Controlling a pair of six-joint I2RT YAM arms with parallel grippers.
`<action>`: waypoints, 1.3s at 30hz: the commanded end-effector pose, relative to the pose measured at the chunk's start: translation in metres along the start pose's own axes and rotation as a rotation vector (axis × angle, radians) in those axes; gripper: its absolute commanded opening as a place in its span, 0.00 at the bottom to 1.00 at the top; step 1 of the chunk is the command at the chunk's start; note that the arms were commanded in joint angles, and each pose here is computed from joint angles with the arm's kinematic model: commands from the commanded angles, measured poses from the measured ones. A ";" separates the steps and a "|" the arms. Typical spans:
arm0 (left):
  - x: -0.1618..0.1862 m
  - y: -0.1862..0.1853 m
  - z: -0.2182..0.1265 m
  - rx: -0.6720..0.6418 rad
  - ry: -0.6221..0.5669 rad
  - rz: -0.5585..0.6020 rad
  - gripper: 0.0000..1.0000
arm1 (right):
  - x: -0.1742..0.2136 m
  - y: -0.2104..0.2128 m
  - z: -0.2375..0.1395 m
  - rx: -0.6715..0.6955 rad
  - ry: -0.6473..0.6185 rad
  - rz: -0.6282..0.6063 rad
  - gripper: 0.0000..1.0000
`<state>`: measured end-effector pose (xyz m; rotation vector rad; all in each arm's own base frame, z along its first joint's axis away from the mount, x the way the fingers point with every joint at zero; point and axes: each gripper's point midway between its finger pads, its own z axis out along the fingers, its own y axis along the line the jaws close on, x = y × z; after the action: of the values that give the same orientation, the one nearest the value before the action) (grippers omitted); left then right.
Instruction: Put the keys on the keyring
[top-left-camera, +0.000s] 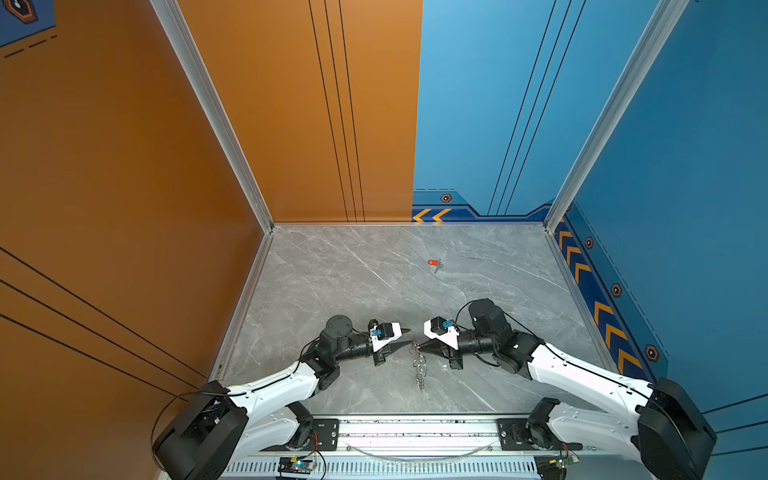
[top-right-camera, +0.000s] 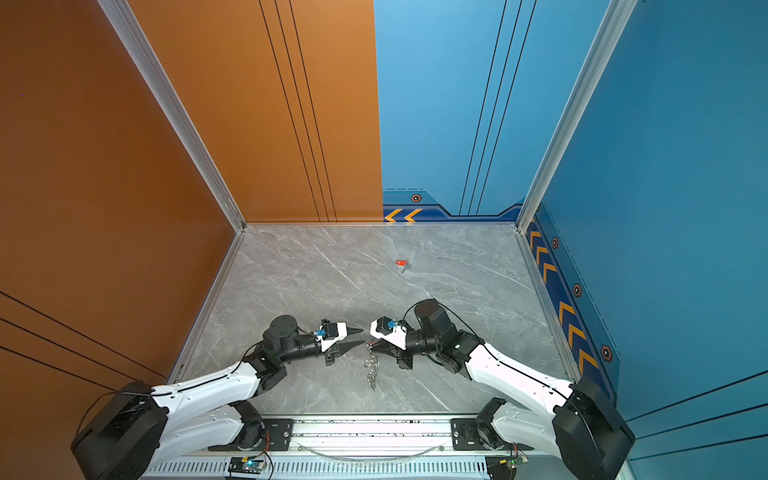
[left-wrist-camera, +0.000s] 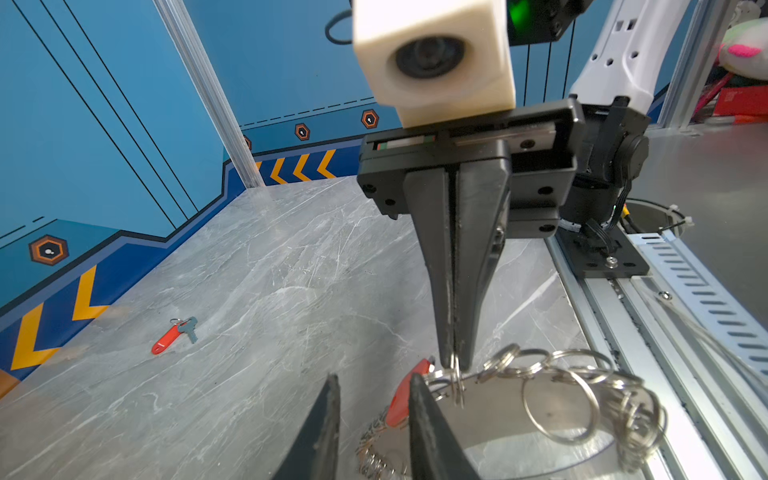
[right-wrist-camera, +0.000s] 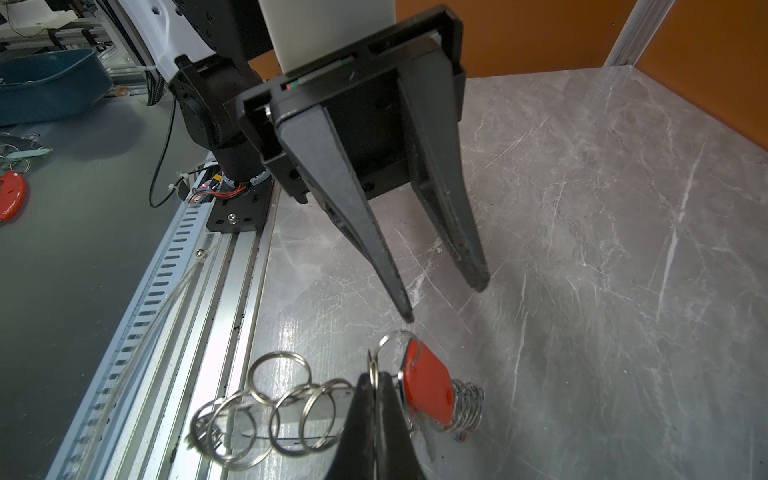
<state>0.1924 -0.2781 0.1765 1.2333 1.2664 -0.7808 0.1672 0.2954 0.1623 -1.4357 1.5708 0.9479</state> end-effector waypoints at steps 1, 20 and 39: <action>-0.003 -0.006 0.001 0.043 0.008 0.077 0.30 | 0.000 0.004 0.000 -0.020 0.015 -0.002 0.00; -0.005 -0.021 0.007 0.174 0.028 0.147 0.34 | -0.001 0.005 0.001 -0.043 0.027 0.007 0.00; 0.011 -0.026 0.005 0.214 0.114 0.144 0.31 | -0.004 0.000 -0.002 -0.018 0.022 0.004 0.00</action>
<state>0.1797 -0.2903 0.1668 1.5144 1.1703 -0.7391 0.1612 0.2963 0.1621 -1.4658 1.5810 0.9863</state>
